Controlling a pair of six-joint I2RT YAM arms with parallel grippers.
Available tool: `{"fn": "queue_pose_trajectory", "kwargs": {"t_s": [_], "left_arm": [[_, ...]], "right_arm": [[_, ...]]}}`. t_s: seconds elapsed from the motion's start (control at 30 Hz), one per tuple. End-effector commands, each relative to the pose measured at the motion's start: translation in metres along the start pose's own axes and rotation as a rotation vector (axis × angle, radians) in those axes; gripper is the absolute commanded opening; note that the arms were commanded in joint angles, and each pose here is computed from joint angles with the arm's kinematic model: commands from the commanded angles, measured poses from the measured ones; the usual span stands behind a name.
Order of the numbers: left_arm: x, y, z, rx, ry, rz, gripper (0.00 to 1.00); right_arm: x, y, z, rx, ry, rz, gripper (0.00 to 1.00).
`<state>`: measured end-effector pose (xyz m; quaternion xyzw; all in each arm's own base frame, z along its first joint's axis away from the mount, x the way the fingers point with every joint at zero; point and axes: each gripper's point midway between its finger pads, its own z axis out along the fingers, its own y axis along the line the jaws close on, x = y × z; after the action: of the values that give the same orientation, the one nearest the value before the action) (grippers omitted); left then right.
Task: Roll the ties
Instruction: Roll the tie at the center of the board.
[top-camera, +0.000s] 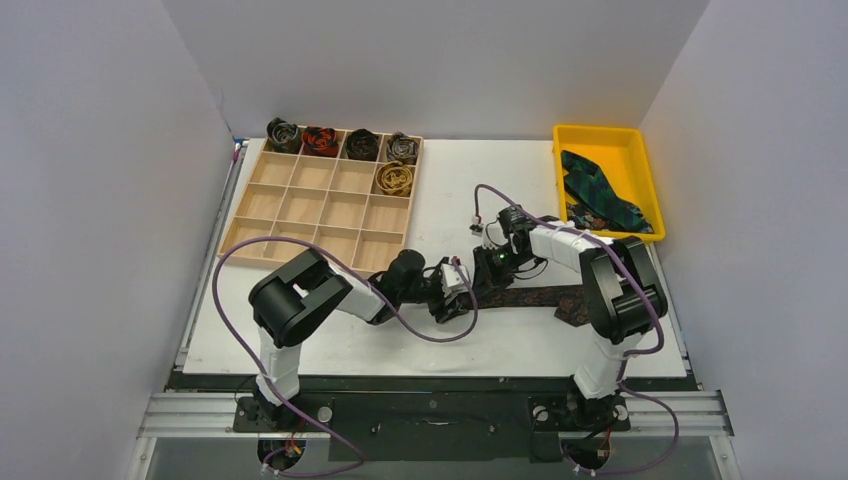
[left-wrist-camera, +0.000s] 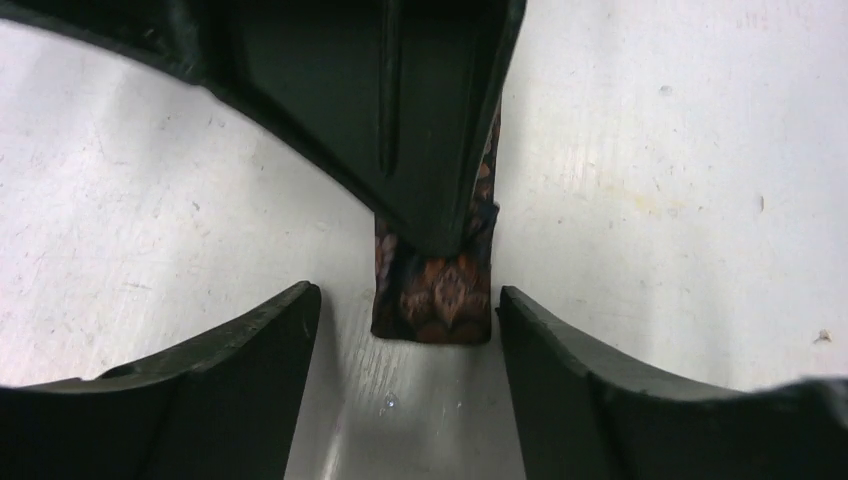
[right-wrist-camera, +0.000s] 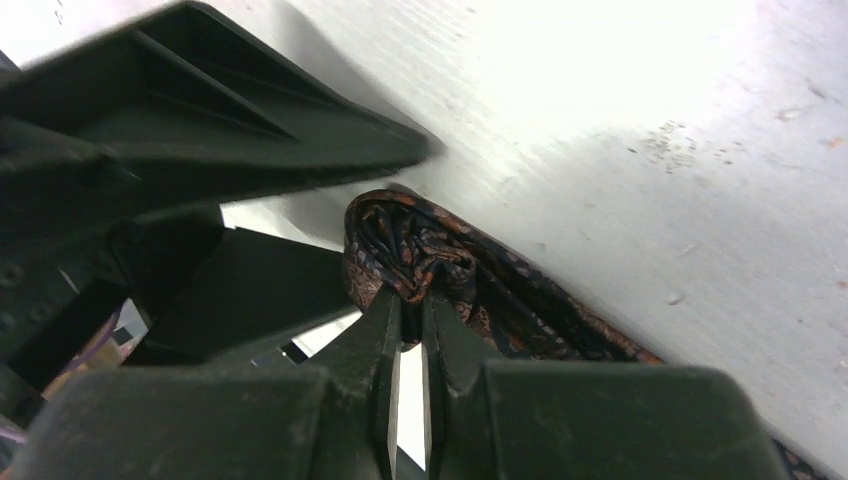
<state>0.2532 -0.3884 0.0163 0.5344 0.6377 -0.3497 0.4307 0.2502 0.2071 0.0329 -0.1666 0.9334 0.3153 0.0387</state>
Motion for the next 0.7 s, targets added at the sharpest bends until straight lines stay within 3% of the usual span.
{"fn": "queue_pose_trajectory", "kwargs": {"t_s": [0.0,0.23,0.67], "left_arm": [[0.059,-0.018,-0.019,0.030,0.162,-0.077,0.68],[0.037,-0.026,-0.013,0.082,0.005,-0.003,0.75],[0.025,-0.028,0.030,0.105,-0.122,-0.110,0.71]], "right_arm": [[0.027,-0.039,0.006,0.045,0.106,0.057,0.00],[0.035,-0.055,0.011,-0.073,0.158,0.206,0.00],[0.043,-0.060,0.008,-0.121,0.152,0.180,0.00]]}}
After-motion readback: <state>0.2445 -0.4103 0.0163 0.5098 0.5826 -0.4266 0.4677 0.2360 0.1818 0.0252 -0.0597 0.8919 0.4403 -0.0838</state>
